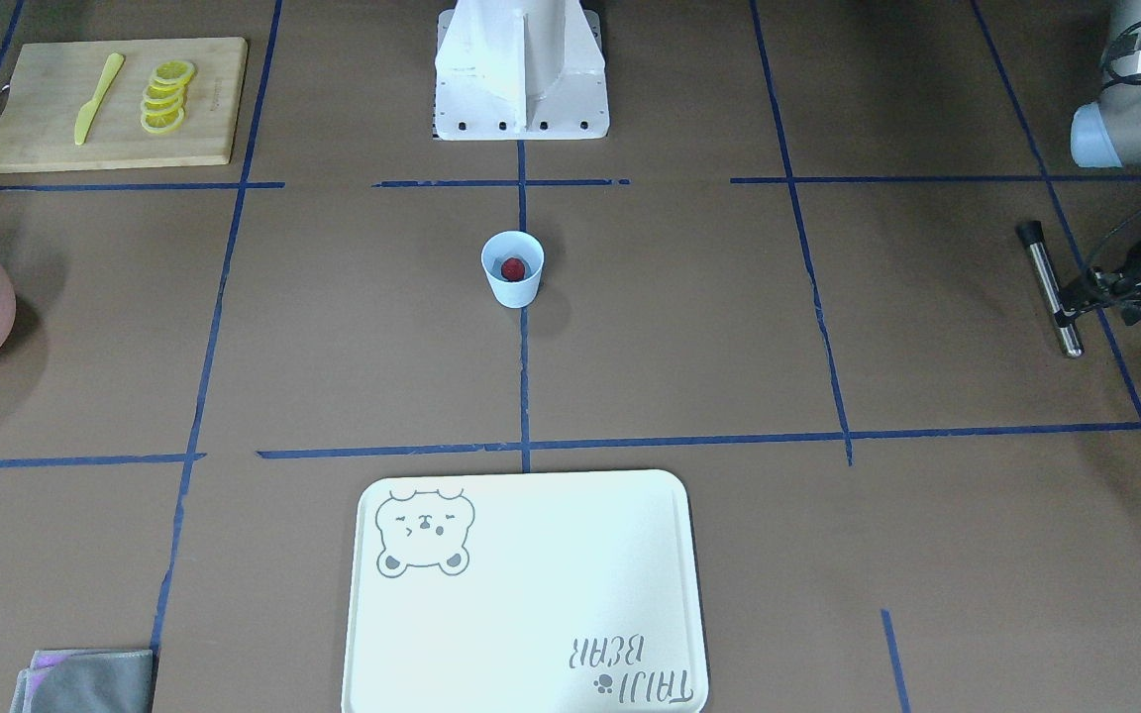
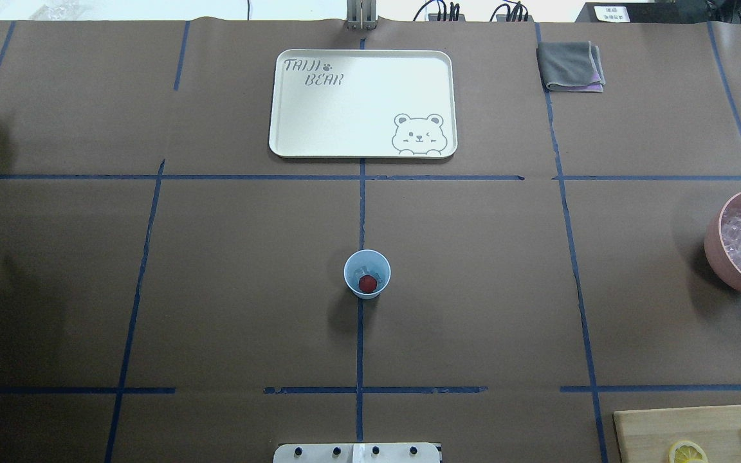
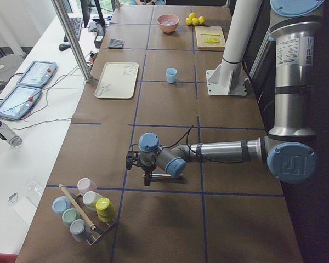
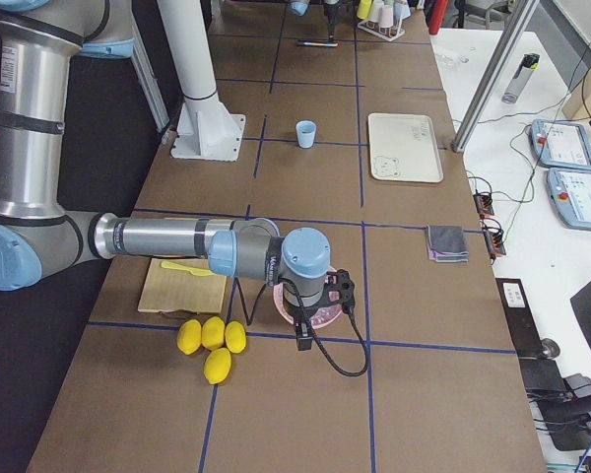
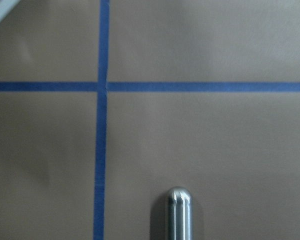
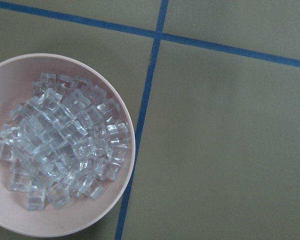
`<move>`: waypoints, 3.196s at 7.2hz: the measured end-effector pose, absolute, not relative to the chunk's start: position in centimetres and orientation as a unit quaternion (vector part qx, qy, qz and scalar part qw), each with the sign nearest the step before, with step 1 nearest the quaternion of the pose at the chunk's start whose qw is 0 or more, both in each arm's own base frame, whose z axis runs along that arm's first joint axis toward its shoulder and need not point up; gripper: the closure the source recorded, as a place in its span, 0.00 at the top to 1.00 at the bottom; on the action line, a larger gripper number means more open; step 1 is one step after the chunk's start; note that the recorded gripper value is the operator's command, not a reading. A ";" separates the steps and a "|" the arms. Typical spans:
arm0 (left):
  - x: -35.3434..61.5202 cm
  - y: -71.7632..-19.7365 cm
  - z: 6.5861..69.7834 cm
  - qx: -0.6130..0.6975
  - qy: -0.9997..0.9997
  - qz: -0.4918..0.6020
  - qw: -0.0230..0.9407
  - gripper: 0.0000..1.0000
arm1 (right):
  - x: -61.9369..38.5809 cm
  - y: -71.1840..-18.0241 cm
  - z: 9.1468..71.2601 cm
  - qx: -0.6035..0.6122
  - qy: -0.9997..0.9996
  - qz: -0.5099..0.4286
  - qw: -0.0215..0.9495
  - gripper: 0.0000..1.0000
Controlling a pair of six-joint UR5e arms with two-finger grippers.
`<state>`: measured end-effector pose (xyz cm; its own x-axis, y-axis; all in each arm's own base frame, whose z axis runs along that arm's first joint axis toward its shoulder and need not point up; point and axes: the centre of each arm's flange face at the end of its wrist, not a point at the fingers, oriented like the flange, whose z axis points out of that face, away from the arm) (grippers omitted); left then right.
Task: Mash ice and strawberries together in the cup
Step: 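Lower the left gripper and grasp the steel muddler upright, then lift the muddler with the left gripper and carry it over the cup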
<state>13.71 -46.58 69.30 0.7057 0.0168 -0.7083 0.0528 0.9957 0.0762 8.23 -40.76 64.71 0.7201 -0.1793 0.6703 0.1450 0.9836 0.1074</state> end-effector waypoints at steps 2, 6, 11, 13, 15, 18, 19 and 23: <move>14.9 -46.1 69.9 0.044 0.386 -0.003 0.921 0.99 | 8.3 -40.7 64.7 0.023 -0.364 -0.087 0.927 0.99; 16.1 -45.6 70.1 0.038 0.387 0.008 0.921 0.00 | 8.2 -40.7 64.7 0.023 -0.364 -0.087 0.927 0.99; 16.5 -46.5 67.2 0.051 0.396 0.015 0.917 0.00 | 8.3 -40.7 64.8 0.023 -0.364 -0.087 0.927 0.99; 16.9 -47.7 60.2 0.100 0.418 0.032 0.903 0.00 | 8.3 -40.6 64.8 0.022 -0.364 -0.087 0.927 0.99; 17.4 -48.7 50.1 0.200 0.453 0.090 0.864 0.00 | 8.3 -40.6 64.8 0.023 -0.364 -0.087 0.927 0.99; 18.8 -50.5 36.3 0.319 0.510 0.130 0.788 0.00 | 8.2 -40.6 64.9 0.022 -0.364 -0.087 0.927 0.99; 18.9 -50.4 33.1 0.352 0.530 0.133 0.760 0.00 | 8.2 -40.6 65.0 0.021 -0.364 -0.086 0.927 0.99; 28.6 -50.7 21.8 0.532 0.531 0.261 0.606 0.00 | 8.2 -40.5 65.2 0.018 -0.364 -0.084 0.927 0.99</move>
<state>28.62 -50.66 21.84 0.3001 0.8809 -0.3661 0.2479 0.2986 0.9216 8.25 -40.48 65.23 0.7202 -0.1686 0.6729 0.1429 0.9853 0.0939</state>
